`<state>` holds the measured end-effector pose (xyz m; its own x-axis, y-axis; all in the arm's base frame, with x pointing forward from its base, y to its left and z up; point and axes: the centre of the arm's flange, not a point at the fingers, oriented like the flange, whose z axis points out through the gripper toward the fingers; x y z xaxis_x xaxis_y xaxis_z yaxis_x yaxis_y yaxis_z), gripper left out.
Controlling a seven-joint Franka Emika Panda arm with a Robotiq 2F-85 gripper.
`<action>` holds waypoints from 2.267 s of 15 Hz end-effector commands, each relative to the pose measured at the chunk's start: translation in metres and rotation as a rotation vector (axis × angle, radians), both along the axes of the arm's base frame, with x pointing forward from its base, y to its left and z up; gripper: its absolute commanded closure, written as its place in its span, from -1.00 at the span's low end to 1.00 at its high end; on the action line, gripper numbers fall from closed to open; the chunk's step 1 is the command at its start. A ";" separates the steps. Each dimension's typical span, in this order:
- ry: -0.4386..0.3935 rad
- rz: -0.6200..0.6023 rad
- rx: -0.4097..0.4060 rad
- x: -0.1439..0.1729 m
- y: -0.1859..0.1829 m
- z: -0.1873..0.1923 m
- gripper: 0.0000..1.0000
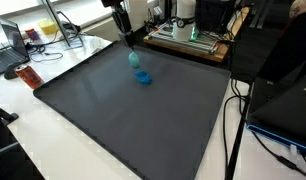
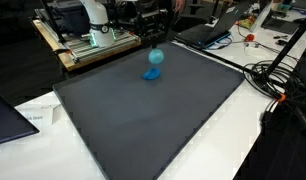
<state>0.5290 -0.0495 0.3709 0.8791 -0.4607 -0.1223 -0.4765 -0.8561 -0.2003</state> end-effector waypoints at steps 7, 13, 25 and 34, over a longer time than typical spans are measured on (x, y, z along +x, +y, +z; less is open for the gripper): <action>0.101 0.022 0.239 -0.024 -0.024 0.006 0.57; 0.243 0.050 0.394 0.006 -0.047 -0.009 0.57; 0.430 -0.037 0.274 0.075 -0.049 -0.070 0.57; 0.588 -0.084 0.115 0.095 -0.041 -0.098 0.57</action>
